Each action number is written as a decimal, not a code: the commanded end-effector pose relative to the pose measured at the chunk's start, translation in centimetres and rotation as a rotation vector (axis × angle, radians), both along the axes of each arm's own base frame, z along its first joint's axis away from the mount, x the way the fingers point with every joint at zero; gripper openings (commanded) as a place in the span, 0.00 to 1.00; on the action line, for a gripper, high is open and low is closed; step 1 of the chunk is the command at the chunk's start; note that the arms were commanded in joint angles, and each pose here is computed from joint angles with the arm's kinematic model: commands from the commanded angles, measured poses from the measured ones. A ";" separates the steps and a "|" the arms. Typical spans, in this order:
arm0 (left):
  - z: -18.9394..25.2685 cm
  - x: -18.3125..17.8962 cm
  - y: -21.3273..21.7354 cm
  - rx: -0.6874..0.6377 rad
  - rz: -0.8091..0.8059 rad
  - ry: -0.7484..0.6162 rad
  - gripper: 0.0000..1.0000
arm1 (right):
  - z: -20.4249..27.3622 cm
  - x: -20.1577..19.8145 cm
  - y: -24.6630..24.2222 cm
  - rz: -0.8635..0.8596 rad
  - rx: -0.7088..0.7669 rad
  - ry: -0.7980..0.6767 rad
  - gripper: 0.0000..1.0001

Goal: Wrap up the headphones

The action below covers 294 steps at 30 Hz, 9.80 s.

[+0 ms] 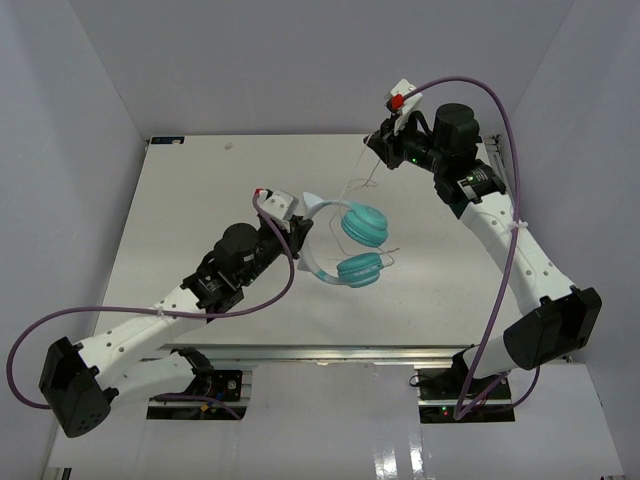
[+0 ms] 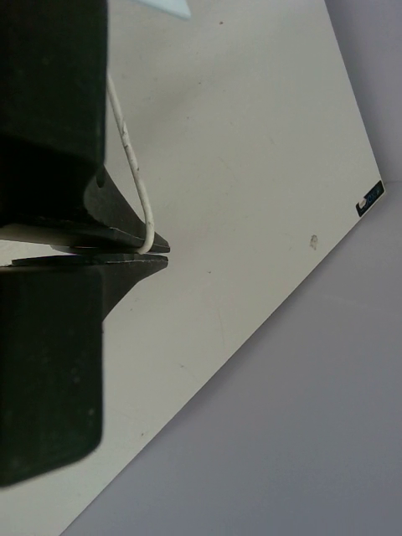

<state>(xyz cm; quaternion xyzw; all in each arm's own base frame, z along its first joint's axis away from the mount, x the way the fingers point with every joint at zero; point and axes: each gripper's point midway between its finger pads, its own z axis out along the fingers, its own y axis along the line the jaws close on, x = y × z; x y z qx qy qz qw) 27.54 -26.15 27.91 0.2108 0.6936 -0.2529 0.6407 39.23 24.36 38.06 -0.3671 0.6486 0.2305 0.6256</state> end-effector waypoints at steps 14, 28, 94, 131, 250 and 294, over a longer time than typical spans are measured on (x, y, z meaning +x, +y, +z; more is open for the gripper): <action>2.2 -0.8 1.5 -0.073 0.040 0.034 0.00 | 3.5 0.0 -2.1 -0.020 0.153 -0.030 0.08; 6.8 -1.6 1.1 -0.192 0.000 0.045 0.00 | -1.3 0.3 -2.3 -0.007 0.151 0.071 0.08; 24.1 1.9 5.7 -0.329 0.287 -0.097 0.00 | -10.5 -22.9 11.7 1.052 0.367 0.500 0.09; 11.4 14.0 13.8 -0.051 0.620 0.035 0.00 | -13.0 -18.8 6.5 0.512 -0.317 0.173 0.08; 14.5 1.3 -0.9 -0.029 -0.339 0.209 0.00 | -15.5 0.6 10.9 0.500 0.073 0.327 0.20; 20.3 6.7 7.5 -0.037 0.217 0.065 0.00 | -18.1 -8.5 2.2 0.374 0.206 0.399 0.08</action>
